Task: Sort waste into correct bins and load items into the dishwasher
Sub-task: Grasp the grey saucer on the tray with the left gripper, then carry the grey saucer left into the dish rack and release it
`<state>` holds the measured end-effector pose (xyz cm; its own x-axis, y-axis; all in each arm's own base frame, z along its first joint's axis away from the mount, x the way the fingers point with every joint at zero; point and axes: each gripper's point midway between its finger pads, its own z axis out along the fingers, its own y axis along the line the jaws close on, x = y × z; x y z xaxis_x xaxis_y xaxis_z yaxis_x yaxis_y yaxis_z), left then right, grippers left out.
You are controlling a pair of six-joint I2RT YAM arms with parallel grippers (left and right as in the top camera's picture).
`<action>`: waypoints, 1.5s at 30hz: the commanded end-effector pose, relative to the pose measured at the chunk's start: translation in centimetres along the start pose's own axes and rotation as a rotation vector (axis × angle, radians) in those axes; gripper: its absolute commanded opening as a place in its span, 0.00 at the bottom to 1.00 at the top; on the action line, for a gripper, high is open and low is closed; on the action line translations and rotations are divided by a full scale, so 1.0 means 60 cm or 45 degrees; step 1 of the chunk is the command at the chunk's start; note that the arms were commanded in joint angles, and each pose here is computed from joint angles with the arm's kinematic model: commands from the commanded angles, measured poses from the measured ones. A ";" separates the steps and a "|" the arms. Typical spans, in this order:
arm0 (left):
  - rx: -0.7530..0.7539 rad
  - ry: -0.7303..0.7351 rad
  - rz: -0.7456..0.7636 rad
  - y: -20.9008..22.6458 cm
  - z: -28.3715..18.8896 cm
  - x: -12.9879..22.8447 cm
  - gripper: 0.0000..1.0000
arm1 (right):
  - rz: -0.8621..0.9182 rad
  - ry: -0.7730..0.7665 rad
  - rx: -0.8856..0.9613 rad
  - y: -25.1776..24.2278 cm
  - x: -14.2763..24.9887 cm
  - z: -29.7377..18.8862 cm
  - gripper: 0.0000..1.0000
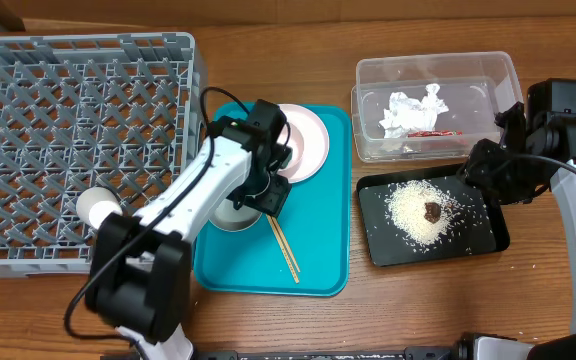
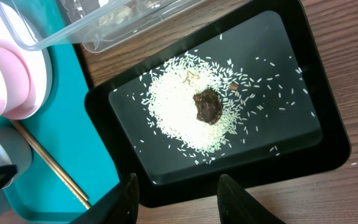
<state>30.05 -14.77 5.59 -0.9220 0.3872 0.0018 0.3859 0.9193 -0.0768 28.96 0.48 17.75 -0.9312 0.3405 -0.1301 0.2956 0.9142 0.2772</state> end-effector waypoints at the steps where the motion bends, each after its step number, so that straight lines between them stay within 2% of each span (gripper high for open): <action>1: -0.020 0.066 -0.010 0.005 0.026 0.004 0.57 | -0.018 -0.033 0.003 0.001 -0.007 -0.009 0.43; 6: -0.021 0.106 -0.019 0.007 0.044 0.008 0.39 | -0.018 -0.033 0.003 0.001 -0.007 -0.009 0.43; 12: -0.021 0.132 -0.020 0.007 0.054 0.011 0.31 | -0.018 -0.033 0.003 0.001 -0.007 -0.009 0.43; 19: -0.022 0.141 -0.025 0.007 0.053 0.014 0.09 | -0.018 -0.033 0.004 0.001 -0.007 -0.009 0.43; 20: -0.022 0.144 -0.025 0.007 0.053 0.015 0.04 | -0.018 -0.033 0.003 0.001 -0.007 -0.009 0.43; 29: -0.023 0.115 -0.057 0.004 0.005 -0.001 0.04 | -0.015 -0.025 0.009 0.000 -0.004 -0.009 0.43; 37: -0.053 -0.164 -0.073 0.017 -0.131 -0.046 0.04 | -0.015 -0.025 0.009 0.000 -0.004 -0.009 0.43; 42: -0.072 -0.355 -0.177 0.068 -0.211 -0.049 0.04 | -0.015 -0.025 0.009 0.000 -0.004 -0.009 0.43; 45: -0.009 -0.461 -0.209 0.096 -0.248 -0.048 0.04 | -0.015 -0.025 0.009 0.000 -0.004 -0.009 0.43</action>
<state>34.55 -11.58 16.84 -0.9403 0.2404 -0.2411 0.2613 0.9635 -0.0583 28.78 0.51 17.72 -0.9323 0.3403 -0.1225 0.2974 0.9140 0.2758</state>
